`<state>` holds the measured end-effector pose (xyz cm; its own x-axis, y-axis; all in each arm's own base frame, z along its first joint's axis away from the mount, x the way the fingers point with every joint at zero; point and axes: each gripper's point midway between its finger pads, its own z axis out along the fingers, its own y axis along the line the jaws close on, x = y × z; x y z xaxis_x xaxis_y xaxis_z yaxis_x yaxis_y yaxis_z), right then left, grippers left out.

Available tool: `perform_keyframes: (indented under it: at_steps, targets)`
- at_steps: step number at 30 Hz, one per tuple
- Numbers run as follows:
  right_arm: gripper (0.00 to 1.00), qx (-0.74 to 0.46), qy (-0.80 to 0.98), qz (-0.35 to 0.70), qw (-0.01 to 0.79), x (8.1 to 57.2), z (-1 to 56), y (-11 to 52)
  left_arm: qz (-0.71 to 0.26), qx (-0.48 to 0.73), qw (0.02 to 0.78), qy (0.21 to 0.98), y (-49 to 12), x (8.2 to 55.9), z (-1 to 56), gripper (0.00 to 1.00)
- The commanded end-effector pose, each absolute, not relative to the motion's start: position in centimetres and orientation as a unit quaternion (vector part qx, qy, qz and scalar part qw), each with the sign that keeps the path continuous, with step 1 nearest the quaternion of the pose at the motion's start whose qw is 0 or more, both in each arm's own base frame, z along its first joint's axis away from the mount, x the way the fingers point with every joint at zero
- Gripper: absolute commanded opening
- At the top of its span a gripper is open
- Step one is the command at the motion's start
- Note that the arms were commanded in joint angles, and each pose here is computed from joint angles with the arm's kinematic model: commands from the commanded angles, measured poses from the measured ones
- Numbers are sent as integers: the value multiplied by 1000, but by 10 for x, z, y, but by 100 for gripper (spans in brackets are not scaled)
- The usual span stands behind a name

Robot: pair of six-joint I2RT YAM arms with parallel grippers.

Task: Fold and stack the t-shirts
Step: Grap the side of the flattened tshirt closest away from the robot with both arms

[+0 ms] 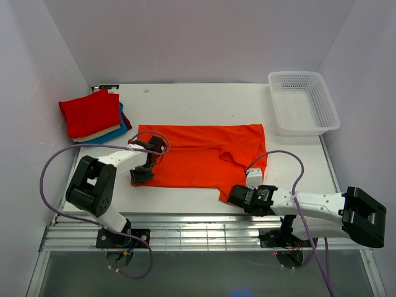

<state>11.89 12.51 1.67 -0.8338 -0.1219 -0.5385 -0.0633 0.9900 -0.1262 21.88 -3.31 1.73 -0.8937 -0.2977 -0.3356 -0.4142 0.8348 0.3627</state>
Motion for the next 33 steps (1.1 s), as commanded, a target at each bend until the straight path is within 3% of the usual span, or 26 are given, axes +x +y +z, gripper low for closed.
perform_keyframes:
  at_steps: [1,5,11,13,22,33]
  targets:
    - [8,-53,957,-56,281,119,10,127,202,-199,99,954,-36,211,-20,40]
    - [8,-54,957,-55,281,120,10,129,200,-194,90,956,-37,209,-23,21]
    - [8,-55,958,-43,278,119,2,133,199,-189,81,958,-38,209,-27,13]
    - [8,-54,958,-45,278,118,0,132,197,-190,84,958,-38,209,-25,0]
    - [8,-50,940,-53,333,139,48,134,151,-197,138,959,-48,224,-6,0]
    - [8,-39,925,-89,367,199,92,138,110,-188,213,952,-64,276,42,0]
